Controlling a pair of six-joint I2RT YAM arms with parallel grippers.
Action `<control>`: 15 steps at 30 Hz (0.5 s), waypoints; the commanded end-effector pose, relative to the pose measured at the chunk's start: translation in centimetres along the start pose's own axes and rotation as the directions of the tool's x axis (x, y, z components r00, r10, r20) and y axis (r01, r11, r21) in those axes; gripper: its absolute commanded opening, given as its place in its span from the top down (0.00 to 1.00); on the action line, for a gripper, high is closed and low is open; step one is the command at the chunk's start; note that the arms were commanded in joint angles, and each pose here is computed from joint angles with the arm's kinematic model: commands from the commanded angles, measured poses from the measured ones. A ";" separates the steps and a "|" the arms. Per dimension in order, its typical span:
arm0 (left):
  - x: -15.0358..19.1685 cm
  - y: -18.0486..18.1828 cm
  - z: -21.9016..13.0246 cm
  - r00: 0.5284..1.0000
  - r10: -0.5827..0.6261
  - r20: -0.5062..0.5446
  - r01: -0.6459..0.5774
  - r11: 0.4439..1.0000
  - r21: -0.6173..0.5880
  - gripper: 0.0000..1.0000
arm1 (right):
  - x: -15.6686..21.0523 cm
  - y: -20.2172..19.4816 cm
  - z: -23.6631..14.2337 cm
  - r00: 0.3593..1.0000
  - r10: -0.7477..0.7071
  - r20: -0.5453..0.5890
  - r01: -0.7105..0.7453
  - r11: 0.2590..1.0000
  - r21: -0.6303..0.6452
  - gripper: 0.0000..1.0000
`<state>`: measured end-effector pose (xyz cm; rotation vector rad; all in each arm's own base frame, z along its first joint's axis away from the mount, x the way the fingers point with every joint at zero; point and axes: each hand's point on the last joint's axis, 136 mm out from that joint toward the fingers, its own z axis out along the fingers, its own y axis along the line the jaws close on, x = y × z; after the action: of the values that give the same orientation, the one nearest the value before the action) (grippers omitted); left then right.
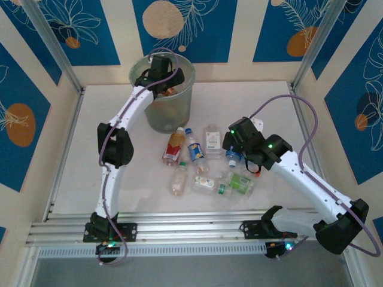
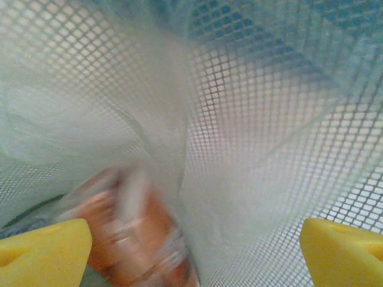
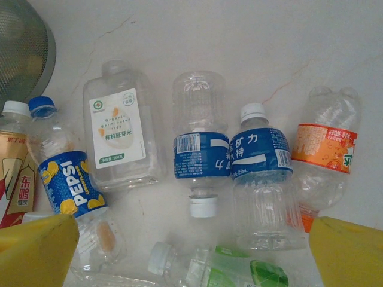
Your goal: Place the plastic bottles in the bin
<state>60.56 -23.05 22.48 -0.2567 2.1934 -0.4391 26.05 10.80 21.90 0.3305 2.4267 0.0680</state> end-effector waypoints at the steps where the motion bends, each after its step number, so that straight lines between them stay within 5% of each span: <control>1: -1.3 -0.7 -1.6 0.999 0.008 0.031 -0.009 1.000 0.013 0.09 | -0.1 -0.4 -0.5 1.000 0.018 0.020 -0.018 1.000 0.006 0.01; 15: -9.4 -5.1 -13.9 0.974 0.035 0.226 -0.071 0.985 0.154 0.11 | -0.2 -0.1 -0.3 1.000 0.008 0.028 -0.008 1.000 -0.007 0.01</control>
<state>58.01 -22.09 32.70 -0.2137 2.0340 -0.4971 26.06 10.80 21.93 0.3296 2.4251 0.0695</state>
